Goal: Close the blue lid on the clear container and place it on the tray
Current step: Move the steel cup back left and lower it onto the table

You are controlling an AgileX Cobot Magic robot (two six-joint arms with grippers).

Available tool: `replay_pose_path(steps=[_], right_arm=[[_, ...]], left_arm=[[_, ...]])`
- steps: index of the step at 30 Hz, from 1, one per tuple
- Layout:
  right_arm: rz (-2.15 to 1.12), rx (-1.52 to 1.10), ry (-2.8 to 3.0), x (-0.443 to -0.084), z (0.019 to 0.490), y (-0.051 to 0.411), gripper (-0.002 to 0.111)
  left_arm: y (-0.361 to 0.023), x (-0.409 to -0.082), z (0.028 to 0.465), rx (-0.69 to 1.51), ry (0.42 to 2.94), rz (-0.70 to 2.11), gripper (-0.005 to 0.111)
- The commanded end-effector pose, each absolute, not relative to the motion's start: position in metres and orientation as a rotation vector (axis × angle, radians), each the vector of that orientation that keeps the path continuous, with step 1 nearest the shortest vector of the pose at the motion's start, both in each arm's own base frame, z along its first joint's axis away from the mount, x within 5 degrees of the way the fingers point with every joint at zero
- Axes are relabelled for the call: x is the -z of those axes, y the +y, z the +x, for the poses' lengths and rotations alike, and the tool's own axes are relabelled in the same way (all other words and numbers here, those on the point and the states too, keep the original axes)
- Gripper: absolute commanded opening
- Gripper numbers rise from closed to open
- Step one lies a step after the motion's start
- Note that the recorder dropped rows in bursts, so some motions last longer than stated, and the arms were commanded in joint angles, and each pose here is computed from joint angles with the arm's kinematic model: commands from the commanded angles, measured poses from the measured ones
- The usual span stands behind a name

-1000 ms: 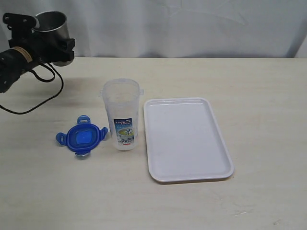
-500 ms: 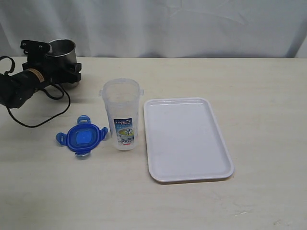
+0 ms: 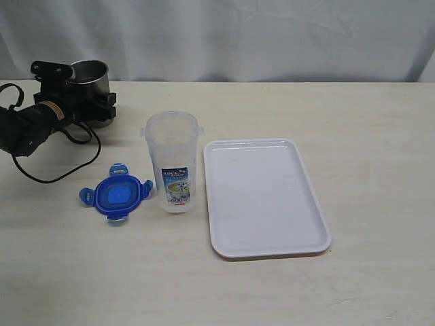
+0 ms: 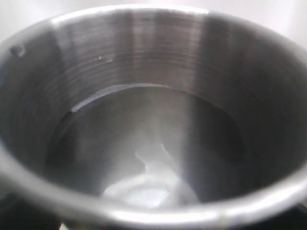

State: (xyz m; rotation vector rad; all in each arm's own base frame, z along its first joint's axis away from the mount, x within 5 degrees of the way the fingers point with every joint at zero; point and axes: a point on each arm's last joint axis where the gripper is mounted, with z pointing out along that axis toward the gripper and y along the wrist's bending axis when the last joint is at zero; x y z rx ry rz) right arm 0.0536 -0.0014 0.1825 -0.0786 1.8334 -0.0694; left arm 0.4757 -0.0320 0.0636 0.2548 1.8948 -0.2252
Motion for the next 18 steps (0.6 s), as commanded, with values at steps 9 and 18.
replay_pose_path(steps=[9, 18], right_arm=[[-0.079, 0.07, 1.827, -0.1821, 0.0535, -0.0014, 0.004], [-0.079, 0.07, 1.827, -0.1821, 0.0535, -0.0014, 0.004]], left_arm=[[-0.0324, -0.0716, 0.4789, 0.243, 1.87, 0.225, 0.099], [-0.0303, -0.0665, 0.4775, 0.216, 1.938, 0.223, 0.099]])
